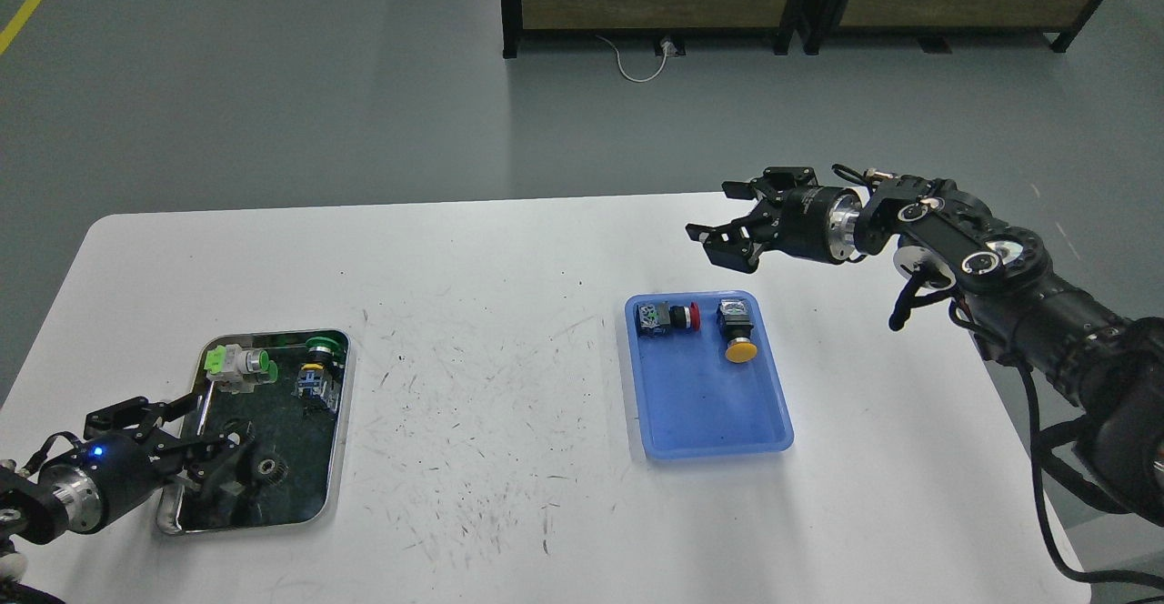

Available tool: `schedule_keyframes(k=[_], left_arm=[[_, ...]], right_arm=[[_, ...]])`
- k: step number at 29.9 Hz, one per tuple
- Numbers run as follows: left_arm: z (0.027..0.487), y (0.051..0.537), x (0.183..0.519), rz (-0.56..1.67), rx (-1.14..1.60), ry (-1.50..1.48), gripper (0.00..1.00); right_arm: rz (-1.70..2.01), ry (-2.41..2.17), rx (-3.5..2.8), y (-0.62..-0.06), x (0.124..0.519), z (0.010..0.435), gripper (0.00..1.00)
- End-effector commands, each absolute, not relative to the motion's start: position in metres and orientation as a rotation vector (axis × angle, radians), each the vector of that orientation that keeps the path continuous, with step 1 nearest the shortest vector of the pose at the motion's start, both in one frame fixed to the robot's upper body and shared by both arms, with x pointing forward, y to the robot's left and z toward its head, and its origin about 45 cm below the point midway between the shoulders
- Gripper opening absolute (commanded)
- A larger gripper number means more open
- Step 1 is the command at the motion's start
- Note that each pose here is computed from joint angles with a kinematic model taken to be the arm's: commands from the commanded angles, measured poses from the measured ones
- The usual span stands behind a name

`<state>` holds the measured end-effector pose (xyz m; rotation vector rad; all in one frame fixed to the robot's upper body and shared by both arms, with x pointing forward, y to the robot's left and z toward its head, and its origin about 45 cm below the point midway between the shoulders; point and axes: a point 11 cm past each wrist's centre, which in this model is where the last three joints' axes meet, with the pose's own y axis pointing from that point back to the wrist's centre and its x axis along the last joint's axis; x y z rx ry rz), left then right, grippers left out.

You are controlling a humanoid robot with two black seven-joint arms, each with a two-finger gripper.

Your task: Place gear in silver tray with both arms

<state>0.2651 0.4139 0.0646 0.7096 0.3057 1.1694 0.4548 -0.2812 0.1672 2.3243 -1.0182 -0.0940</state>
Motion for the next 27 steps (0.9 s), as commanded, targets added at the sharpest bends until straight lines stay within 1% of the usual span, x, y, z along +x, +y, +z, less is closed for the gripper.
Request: schedule_keyframes(k=[1, 6, 10, 12, 17, 19, 22, 25, 27], left_arm=[[0.083, 0.421, 0.286, 1.265, 0.625, 0.313, 0.97], [0.132, 0.429, 0.329, 1.330, 0.519, 0.225, 0.98], [0.175, 0.421, 0.366, 1.329, 0.448, 0.125, 0.98], [0.199, 0.415, 0.386, 1.331, 0.416, 0.075, 0.98], [0.247, 0.400, 0.426, 1.348, 0.413, 0.012, 0.98], [0.262, 0.395, 0.438, 1.359, 0.398, -0.017, 0.98], [0.275, 0.374, 0.458, 1.347, 0.367, -0.033, 0.98], [0.286, 0.379, 0.476, 1.393, 0.398, -0.039, 0.98], [0.288, 0.374, 0.485, 1.406, 0.400, -0.034, 0.98]], right_arm=[[-0.081, -1.050, 2.325, -0.286, 0.460, 0.176, 0.91], [-0.071, -1.173, 2.346, -0.295, 0.471, 0.193, 0.99], [-0.070, -1.357, 2.327, -0.314, 0.480, 0.206, 0.99], [-0.068, -1.474, 2.303, -0.332, 0.484, 0.218, 0.99], [-0.103, -1.697, 2.293, -0.364, 0.491, 0.241, 0.99], [-0.061, -1.767, 2.243, -0.370, 0.499, 0.255, 0.99], [0.024, -1.866, 2.170, -0.380, 0.511, 0.282, 0.99], [0.065, -1.949, 2.100, -0.393, 0.516, 0.298, 0.99], [0.075, -1.998, 2.055, -0.399, 0.519, 0.301, 0.99]])
